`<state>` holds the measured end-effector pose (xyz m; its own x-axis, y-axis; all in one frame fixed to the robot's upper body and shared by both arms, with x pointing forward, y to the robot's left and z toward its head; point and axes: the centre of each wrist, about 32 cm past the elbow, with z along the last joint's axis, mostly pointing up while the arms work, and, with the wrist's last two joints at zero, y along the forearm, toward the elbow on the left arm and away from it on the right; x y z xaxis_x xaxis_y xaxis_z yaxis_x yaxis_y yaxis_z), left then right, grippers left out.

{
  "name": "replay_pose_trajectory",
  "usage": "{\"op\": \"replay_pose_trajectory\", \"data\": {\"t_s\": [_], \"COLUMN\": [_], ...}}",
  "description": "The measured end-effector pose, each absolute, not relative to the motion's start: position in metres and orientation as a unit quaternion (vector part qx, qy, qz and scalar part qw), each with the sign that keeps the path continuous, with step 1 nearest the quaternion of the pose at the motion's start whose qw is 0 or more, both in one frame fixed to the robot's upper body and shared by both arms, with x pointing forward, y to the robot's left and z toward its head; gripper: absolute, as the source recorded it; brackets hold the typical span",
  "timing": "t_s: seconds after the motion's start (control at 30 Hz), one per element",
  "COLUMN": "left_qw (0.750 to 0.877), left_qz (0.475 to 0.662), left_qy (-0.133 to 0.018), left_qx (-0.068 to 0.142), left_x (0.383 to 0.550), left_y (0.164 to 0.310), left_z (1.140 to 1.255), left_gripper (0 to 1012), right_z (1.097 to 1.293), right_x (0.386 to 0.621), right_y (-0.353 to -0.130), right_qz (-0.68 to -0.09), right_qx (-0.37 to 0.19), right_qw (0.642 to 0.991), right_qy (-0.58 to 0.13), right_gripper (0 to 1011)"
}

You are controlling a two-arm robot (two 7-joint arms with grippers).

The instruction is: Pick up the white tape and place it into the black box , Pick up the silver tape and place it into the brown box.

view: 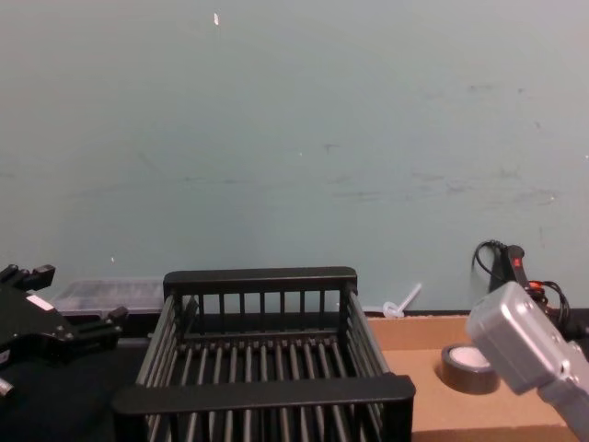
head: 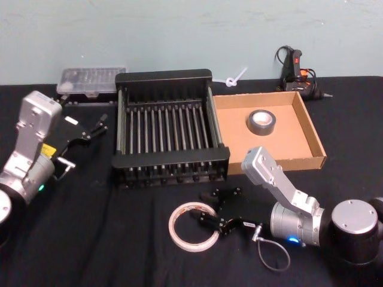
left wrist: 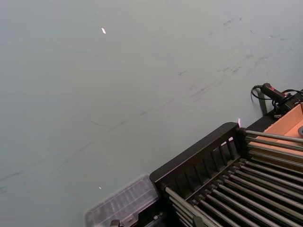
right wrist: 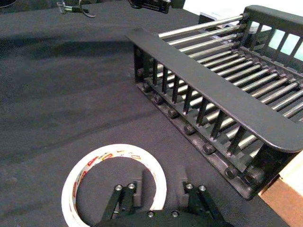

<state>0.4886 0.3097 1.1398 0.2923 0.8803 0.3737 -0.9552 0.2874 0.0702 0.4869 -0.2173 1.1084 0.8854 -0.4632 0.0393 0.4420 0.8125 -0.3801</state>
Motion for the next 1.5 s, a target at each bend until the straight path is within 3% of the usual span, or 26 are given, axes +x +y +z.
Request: {"op": "replay_pose_trajectory", "data": {"t_s": [0.13,0.43,0.97,1.5], "left_qw": [0.791,0.791,0.791,0.791], "left_qz": [0.58,0.58,0.58,0.58], "left_qy": [-0.132,-0.132,-0.132,-0.132], "left_qx": [0.141,0.141,0.142,0.141], "left_x": [0.489,0.489,0.489,0.489], "left_y": [0.31,0.31,0.31,0.31], "left_z": [1.14,1.14,1.14,1.14], "left_gripper": [1001,1001,1001,1001], "right_z": [1.108,1.108,1.11,1.141], "right_x": [0.487,0.487,0.487,0.486], "right_y": [-0.217,-0.217,-0.219,-0.23], "right_qz": [-0.238,-0.238,-0.23,-0.207], "right_qx": [-0.193,-0.193,-0.186,-0.148], "right_qw": [0.952,0.952,0.955,0.967], "right_qy": [0.027,0.027,0.027,-0.024], "right_gripper": [339,101,92,92]}}
